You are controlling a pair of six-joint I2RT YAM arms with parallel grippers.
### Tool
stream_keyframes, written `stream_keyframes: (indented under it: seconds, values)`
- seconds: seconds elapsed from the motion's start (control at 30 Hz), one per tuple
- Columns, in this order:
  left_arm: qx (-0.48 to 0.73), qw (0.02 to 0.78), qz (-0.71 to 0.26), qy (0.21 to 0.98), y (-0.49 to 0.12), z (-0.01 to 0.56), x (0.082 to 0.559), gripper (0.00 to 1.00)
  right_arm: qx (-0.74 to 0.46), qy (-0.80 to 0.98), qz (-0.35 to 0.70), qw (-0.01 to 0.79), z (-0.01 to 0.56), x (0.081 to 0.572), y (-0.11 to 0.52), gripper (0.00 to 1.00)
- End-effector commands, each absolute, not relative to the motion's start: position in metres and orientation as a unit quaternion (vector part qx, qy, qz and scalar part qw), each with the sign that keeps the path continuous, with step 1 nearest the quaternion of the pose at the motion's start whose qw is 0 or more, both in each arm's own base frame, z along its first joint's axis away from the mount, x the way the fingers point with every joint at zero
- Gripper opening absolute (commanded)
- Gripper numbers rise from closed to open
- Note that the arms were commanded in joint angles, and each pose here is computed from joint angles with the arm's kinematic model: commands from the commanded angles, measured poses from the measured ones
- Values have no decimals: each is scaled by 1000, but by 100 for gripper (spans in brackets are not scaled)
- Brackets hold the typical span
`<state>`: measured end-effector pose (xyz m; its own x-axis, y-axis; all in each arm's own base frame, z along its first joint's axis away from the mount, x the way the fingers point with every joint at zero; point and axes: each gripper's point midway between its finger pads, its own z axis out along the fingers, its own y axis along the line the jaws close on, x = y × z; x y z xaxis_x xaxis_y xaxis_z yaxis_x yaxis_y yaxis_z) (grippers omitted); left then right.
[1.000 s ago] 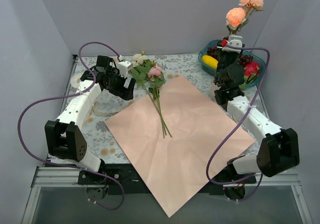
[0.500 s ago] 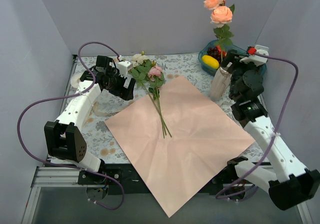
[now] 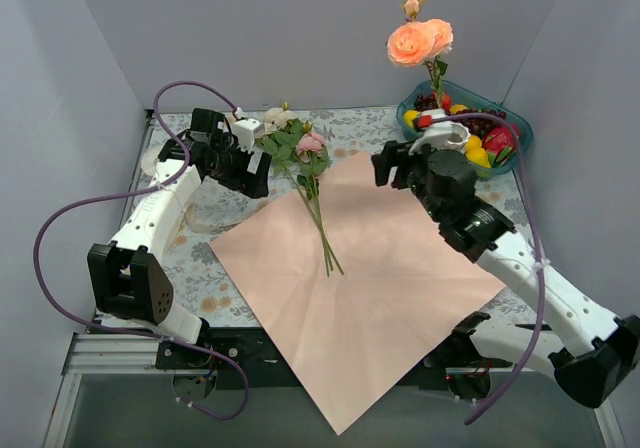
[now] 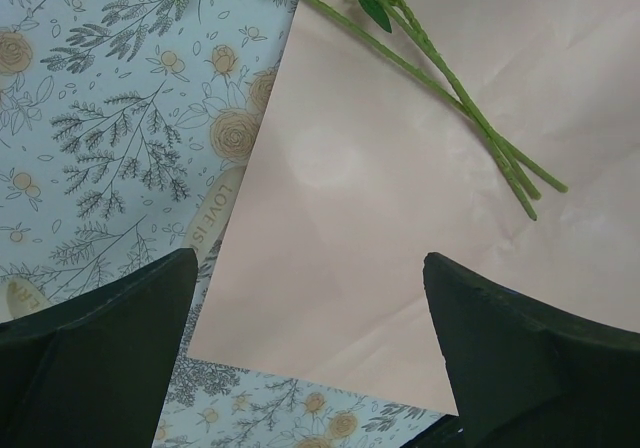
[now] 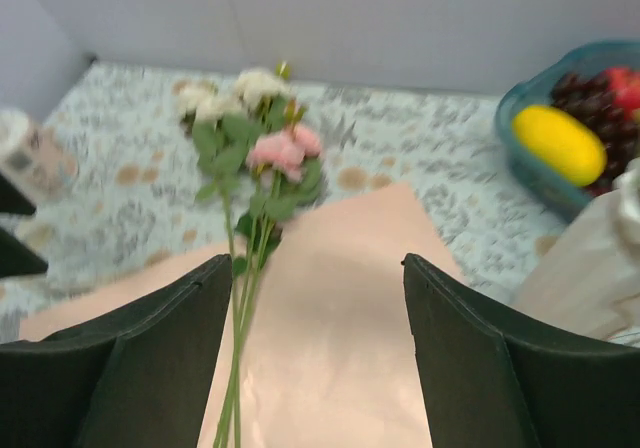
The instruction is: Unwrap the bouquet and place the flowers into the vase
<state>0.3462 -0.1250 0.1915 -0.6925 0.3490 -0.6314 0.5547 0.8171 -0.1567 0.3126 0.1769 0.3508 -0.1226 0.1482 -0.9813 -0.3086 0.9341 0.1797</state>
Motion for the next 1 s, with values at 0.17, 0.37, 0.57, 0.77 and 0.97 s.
stream_keyframes:
  seconds: [0.17, 0.37, 0.57, 0.77, 0.97]
  values:
    - [216, 315, -146, 913, -108, 209, 349, 96, -200, 810, 166, 525, 222, 333, 293, 68]
    - [210, 315, -131, 916, -95, 204, 349, 96, -241, 834, 157, 472, 154, 374, 343, 57]
    - [216, 319, -125, 914, -92, 200, 347, 96, -241, 832, 166, 471, 133, 414, 374, 51]
    - [220, 312, -127, 915, -92, 191, 344, 96, -226, 841, 148, 469, 112, 442, 372, 43]
    - [223, 310, -124, 916, -90, 186, 346, 96, -225, 846, 144, 462, 101, 454, 372, 35]
